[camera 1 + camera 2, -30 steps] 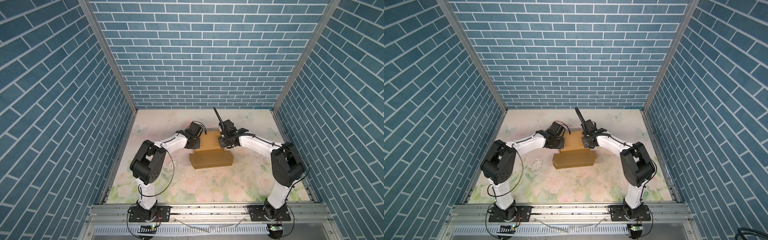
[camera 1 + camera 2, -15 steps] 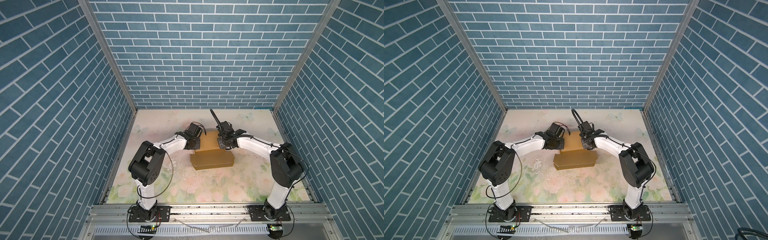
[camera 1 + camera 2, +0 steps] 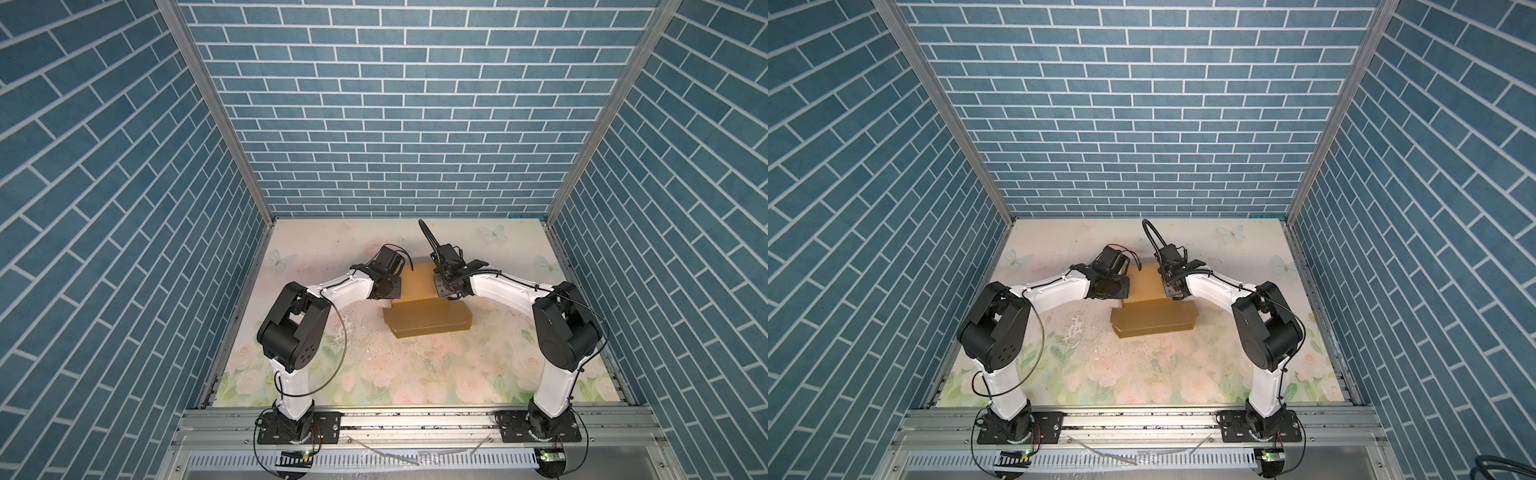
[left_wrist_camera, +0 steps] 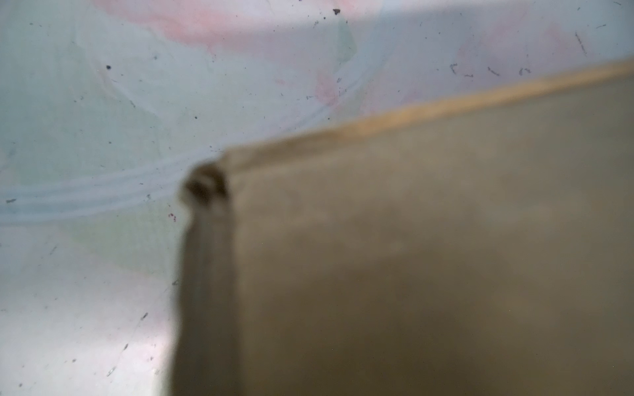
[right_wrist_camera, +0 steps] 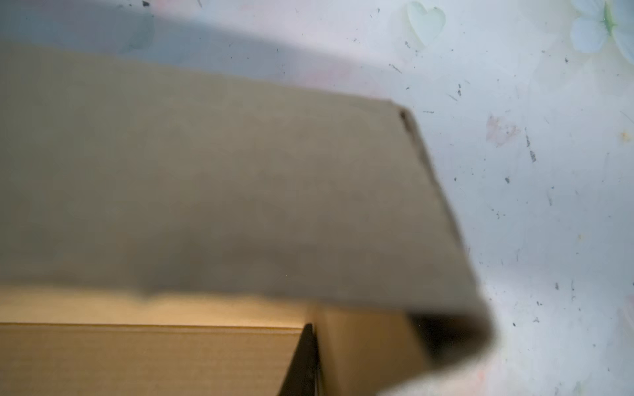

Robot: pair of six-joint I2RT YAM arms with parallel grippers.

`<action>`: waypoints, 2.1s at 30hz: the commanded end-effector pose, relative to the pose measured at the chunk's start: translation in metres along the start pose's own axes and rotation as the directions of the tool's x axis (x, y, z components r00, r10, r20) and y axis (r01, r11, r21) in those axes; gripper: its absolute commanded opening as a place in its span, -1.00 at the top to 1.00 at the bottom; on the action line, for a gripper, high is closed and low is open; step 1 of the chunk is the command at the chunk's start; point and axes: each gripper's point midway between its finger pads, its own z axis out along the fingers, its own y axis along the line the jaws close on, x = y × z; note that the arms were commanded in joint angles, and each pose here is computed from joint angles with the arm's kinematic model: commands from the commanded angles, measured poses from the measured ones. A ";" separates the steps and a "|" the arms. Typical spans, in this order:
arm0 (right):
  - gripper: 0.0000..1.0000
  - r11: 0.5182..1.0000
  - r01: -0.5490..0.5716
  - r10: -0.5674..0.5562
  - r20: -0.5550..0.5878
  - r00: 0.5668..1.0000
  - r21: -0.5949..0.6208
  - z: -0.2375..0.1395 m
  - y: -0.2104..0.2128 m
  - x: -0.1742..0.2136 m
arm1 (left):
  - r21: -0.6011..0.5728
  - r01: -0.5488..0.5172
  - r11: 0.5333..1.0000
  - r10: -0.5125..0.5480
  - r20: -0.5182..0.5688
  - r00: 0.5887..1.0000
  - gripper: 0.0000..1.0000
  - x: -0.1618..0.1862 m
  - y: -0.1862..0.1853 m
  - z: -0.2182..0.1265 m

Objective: Fold the paper box

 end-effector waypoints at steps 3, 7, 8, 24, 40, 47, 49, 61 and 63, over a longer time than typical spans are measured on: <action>0.99 1.000 -0.006 0.005 0.031 1.000 0.003 0.003 0.007 -0.011 | 0.036 -0.025 0.999 0.026 -0.006 1.000 0.64 0.001 -0.012 -0.001; 1.00 1.000 0.006 -0.007 0.019 1.000 0.029 0.005 0.003 -0.009 | 0.034 -0.021 0.999 0.022 -0.007 1.000 0.64 0.000 -0.012 -0.003; 1.00 0.999 0.010 -0.011 0.017 1.000 0.031 0.004 0.003 -0.010 | 0.032 -0.023 0.999 0.023 -0.010 1.000 0.64 0.000 -0.012 -0.002; 0.36 1.000 -0.012 0.014 0.060 0.998 -0.020 -0.026 -0.001 -0.022 | -0.001 -0.017 1.000 0.017 -0.017 1.000 0.62 -0.001 -0.007 0.000; 0.36 0.996 -0.067 0.070 0.063 0.996 -0.054 -0.029 -0.013 -0.022 | -0.015 -0.013 1.000 0.013 -0.008 1.000 0.47 -0.004 -0.001 -0.004; 0.42 0.994 -0.077 0.080 0.046 0.996 -0.073 -0.021 -0.011 -0.018 | -0.022 -0.011 1.000 0.011 -0.003 1.000 0.41 -0.007 0.001 -0.007; 0.43 0.994 -0.080 0.083 0.038 0.996 -0.075 -0.019 -0.012 -0.017 | -0.020 -0.011 1.000 0.011 -0.001 1.000 0.38 -0.008 0.001 -0.007; 0.49 0.985 -0.120 0.120 -0.010 0.993 -0.120 0.002 -0.016 -0.014 | -0.011 -0.014 1.000 0.014 -0.007 1.000 0.30 -0.014 -0.002 -0.008; 0.49 0.983 -0.126 0.124 -0.022 0.992 -0.130 0.006 -0.016 -0.014 | -0.009 -0.013 1.000 0.013 -0.016 1.000 0.28 -0.015 -0.002 -0.005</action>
